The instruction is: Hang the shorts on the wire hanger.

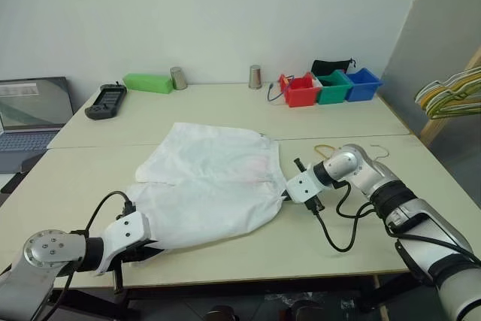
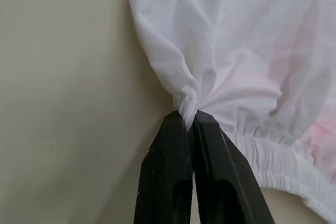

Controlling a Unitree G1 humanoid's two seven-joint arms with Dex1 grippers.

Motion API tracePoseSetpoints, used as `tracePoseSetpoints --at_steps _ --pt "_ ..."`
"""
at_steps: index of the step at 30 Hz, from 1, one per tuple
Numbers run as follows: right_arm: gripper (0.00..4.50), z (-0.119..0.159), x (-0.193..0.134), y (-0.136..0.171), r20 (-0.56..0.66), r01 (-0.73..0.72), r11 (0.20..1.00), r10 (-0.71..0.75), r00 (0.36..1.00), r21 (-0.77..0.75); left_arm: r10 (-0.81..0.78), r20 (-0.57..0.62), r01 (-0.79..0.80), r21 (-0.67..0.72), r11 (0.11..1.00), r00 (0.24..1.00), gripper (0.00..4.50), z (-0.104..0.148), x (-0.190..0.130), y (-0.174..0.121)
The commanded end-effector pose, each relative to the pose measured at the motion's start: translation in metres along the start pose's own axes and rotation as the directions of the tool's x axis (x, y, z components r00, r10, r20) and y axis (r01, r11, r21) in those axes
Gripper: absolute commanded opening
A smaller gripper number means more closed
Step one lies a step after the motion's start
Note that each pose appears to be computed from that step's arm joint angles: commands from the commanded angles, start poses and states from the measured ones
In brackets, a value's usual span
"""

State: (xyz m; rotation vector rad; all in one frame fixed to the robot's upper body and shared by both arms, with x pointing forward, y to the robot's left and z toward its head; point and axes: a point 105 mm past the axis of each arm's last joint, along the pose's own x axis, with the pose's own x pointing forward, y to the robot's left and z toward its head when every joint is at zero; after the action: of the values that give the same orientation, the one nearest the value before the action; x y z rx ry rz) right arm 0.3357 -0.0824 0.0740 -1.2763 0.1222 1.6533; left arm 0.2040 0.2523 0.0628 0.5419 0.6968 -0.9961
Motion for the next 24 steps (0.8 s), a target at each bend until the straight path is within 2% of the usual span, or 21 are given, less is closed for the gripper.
tracePoseSetpoints --at_steps 1,6,10,13,14,16,17,19,21,22,24 --pt "0.0 0.018 -0.02 -0.001 0.065 0.026 0.999 -0.028 0.997 0.036 -0.111 0.054 0.113 -0.035 0.993 0.992 0.04 0.027 -0.014 -0.013" --pt "0.0 0.044 -0.05 0.05 0.147 -0.182 0.967 0.157 0.977 0.178 -0.362 0.047 0.364 -0.052 0.93 0.931 0.04 0.04 -0.04 -0.053" --pt "0.0 0.048 -0.059 0.075 0.164 -0.303 0.902 0.263 0.951 0.308 -0.457 0.005 0.456 -0.078 0.887 0.89 0.04 0.039 -0.057 -0.051" --pt "0.0 0.039 -0.055 0.061 0.167 -0.273 0.878 0.223 0.96 0.394 -0.379 -0.079 0.378 -0.026 0.925 0.922 0.04 0.025 -0.055 -0.018" --pt "0.0 0.033 -0.053 0.046 0.16 -0.223 0.875 0.169 0.972 0.429 -0.284 -0.082 0.286 0.007 0.958 0.955 0.04 0.023 -0.05 0.007" --pt "0.0 0.015 -0.051 -0.006 0.105 -0.025 0.862 -0.033 0.994 0.507 0.019 -0.05 -0.014 0.099 0.995 0.999 0.04 0.033 -0.041 0.087" --pt "0.0 0.007 -0.052 -0.034 0.067 0.083 0.844 -0.14 0.988 0.53 0.211 -0.036 -0.204 0.138 0.969 0.977 0.04 0.046 -0.041 0.132" --pt "0.0 -0.006 -0.057 -0.086 -0.045 0.296 0.798 -0.321 0.946 0.524 0.528 0.007 -0.518 0.208 0.83 0.849 0.04 0.082 -0.054 0.201" --pt "0.0 -0.011 -0.067 -0.128 -0.164 0.485 0.744 -0.465 0.87 0.46 0.741 0.071 -0.74 0.168 0.651 0.668 0.04 0.119 -0.081 0.242" --pt "0.0 -0.014 -0.079 -0.153 -0.27 0.636 0.677 -0.576 0.771 0.372 0.831 0.11 -0.836 0.137 0.531 0.545 0.04 0.139 -0.103 0.256" --pt "0.0 -0.007 -0.113 -0.195 -0.388 0.86 0.492 -0.773 0.503 0.136 0.93 0.18 -0.946 0.102 0.308 0.322 0.04 0.171 -0.148 0.269"
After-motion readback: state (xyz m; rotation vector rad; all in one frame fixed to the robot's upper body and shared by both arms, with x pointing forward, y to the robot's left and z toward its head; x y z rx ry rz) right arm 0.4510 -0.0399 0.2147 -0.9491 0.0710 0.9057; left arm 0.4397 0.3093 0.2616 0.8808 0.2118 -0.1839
